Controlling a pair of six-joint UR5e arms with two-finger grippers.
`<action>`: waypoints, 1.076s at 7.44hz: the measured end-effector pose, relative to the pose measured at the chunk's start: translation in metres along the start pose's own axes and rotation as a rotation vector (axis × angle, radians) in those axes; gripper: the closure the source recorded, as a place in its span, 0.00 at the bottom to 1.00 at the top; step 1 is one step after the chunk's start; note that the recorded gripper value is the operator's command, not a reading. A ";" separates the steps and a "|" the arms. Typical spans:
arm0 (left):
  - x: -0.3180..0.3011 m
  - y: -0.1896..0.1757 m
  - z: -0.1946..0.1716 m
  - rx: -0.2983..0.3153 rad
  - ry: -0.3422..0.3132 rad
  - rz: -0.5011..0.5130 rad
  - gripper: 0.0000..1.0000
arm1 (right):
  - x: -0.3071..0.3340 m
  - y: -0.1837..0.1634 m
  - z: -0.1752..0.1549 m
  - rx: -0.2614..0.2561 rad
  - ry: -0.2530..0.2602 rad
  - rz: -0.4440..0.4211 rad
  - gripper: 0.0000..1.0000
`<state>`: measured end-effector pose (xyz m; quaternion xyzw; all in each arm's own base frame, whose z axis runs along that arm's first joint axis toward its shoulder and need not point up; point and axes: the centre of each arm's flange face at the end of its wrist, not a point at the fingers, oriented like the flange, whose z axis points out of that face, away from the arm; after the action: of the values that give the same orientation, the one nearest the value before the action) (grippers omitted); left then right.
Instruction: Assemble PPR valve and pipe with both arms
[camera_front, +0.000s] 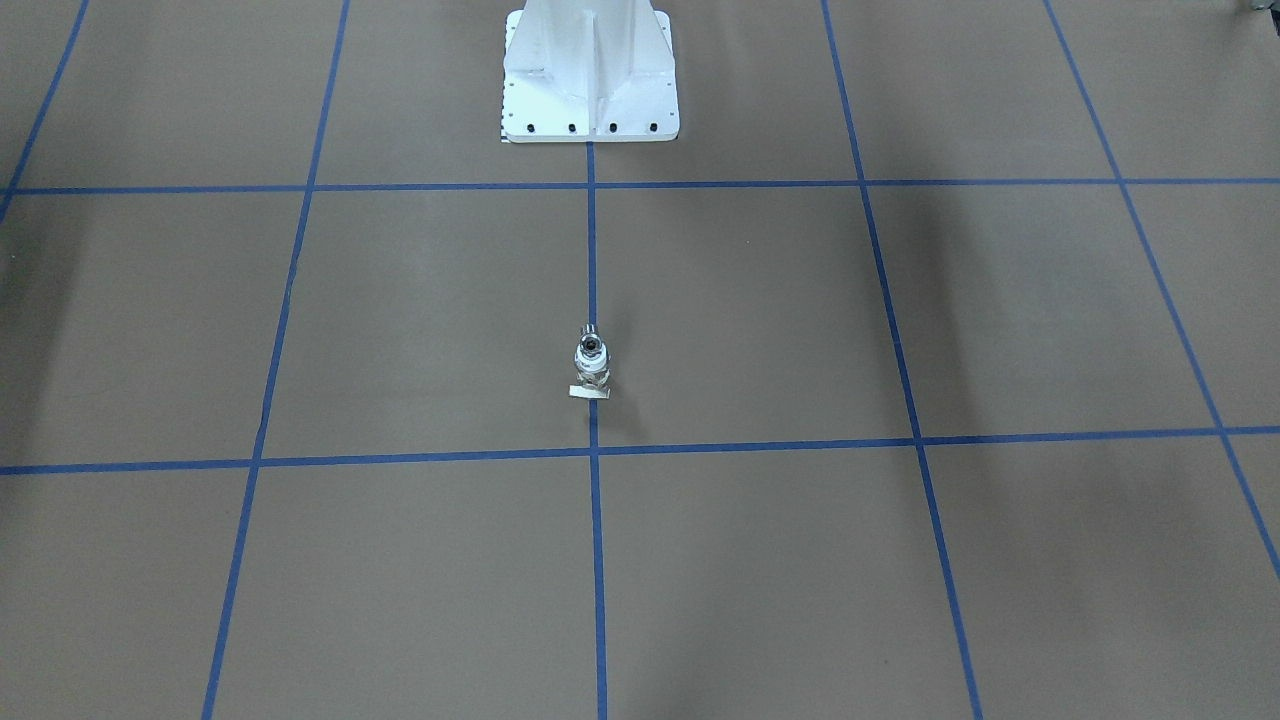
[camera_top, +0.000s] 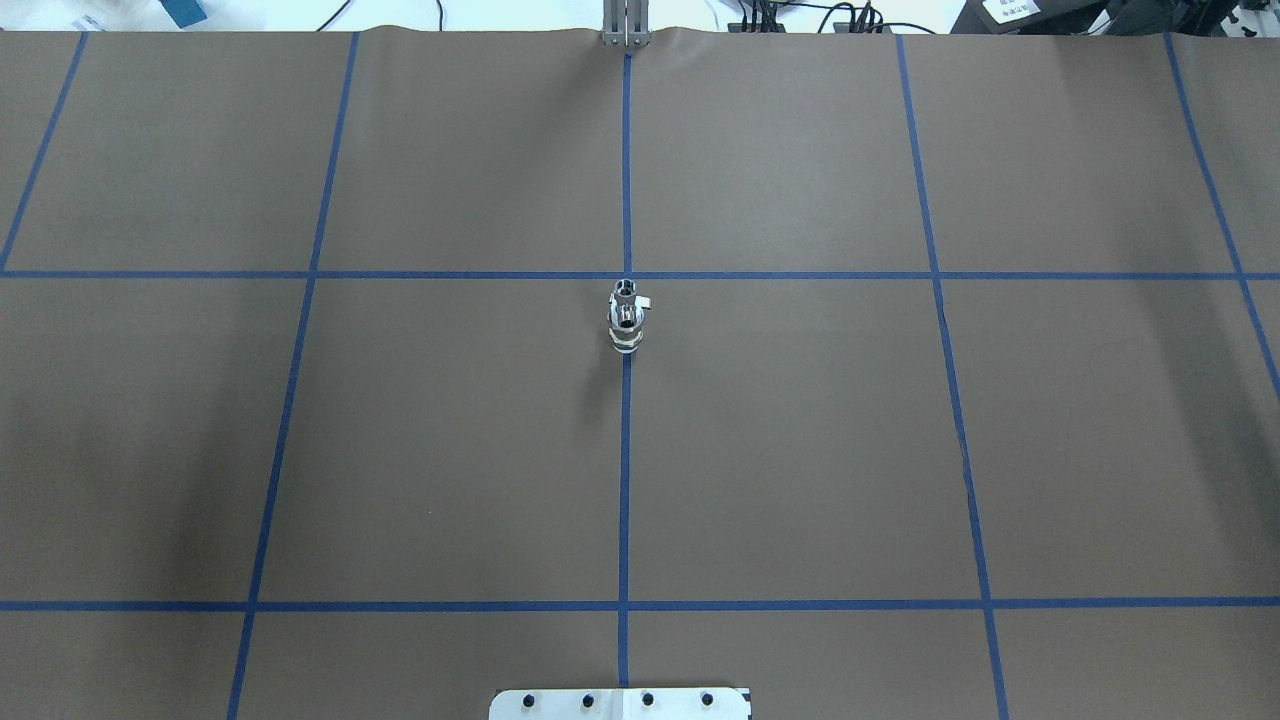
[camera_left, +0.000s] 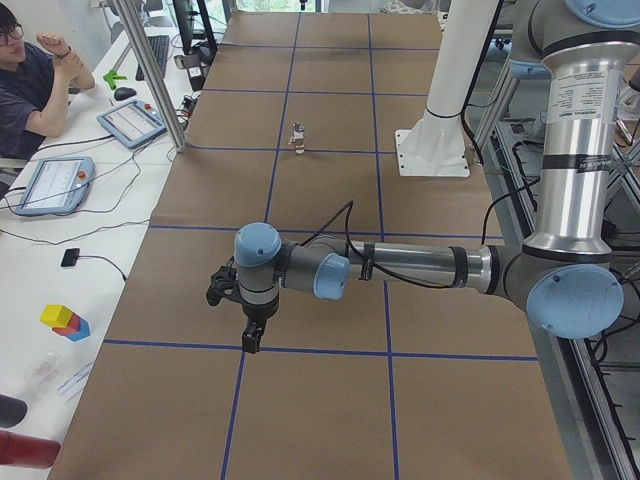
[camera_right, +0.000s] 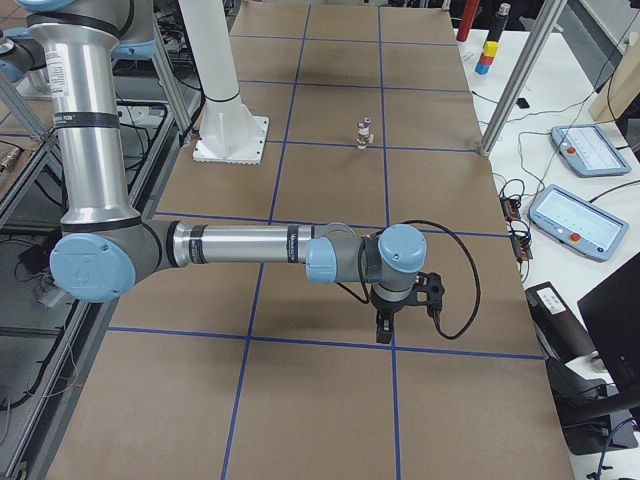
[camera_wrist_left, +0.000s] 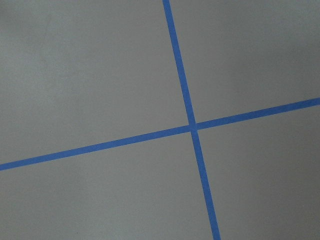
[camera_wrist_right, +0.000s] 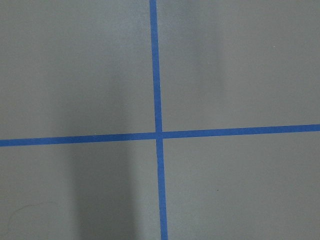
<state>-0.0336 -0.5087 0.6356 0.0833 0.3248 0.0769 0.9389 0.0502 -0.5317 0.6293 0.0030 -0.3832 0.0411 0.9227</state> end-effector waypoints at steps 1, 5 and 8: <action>-0.004 0.005 0.002 -0.007 0.001 -0.005 0.00 | -0.005 -0.001 0.002 -0.003 -0.003 -0.001 0.01; -0.009 0.017 0.004 -0.014 0.033 -0.024 0.00 | -0.018 -0.003 0.009 -0.014 -0.006 -0.019 0.01; -0.008 0.018 0.003 -0.012 0.037 -0.024 0.00 | -0.018 -0.002 0.008 -0.012 -0.008 -0.020 0.01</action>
<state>-0.0396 -0.4937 0.6469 0.0724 0.3425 0.0692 0.9342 0.0319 -0.5356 0.6223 0.0014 -0.3869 0.0294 0.9216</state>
